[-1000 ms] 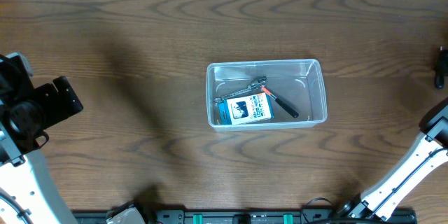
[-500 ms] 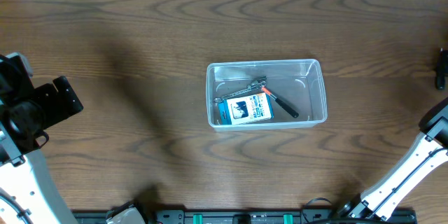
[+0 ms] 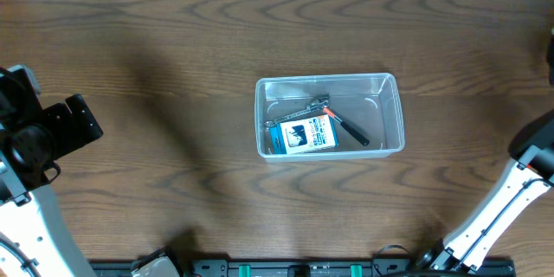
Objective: Pack container
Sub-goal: 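Lift the screwdriver with the right gripper and carry it over the container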
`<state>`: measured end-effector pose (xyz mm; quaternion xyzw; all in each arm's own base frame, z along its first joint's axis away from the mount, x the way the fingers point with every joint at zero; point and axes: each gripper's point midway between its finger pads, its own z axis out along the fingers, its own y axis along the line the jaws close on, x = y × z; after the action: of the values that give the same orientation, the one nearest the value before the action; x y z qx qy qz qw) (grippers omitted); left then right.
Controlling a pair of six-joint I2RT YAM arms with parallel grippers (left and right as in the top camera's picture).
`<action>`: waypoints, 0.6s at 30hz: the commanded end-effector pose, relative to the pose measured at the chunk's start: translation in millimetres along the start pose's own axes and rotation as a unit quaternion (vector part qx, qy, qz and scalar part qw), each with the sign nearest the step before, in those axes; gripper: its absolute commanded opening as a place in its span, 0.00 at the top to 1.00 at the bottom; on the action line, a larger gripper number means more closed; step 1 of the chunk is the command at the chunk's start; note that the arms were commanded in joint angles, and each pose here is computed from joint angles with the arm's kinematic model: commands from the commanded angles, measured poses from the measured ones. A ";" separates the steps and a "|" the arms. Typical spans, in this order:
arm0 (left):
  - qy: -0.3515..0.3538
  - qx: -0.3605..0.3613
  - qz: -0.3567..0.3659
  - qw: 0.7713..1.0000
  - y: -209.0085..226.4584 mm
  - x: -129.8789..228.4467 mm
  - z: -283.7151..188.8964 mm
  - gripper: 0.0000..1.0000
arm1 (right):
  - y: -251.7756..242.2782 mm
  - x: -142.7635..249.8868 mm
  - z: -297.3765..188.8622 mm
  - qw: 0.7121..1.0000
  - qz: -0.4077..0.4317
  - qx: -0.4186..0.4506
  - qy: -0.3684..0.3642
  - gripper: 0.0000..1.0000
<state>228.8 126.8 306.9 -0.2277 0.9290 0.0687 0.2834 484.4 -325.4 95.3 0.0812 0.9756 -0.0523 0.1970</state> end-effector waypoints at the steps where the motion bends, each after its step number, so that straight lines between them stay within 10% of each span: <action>1: -0.005 0.002 -0.008 1.000 0.1 -2.6 -2.1 0.02 | 40.5 -39.8 -34.7 0.997 -0.048 -0.026 -0.057 0.87; 18: -0.005 0.002 -0.008 1.000 0.1 -2.6 -2.1 0.02 | 273.7 -66.1 -126.5 0.944 -0.263 -0.171 -0.107 0.83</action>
<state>228.8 126.8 306.9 -0.2277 0.9290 0.0687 0.2834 549.7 -87.5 191.7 -0.1614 0.9477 0.0513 0.2705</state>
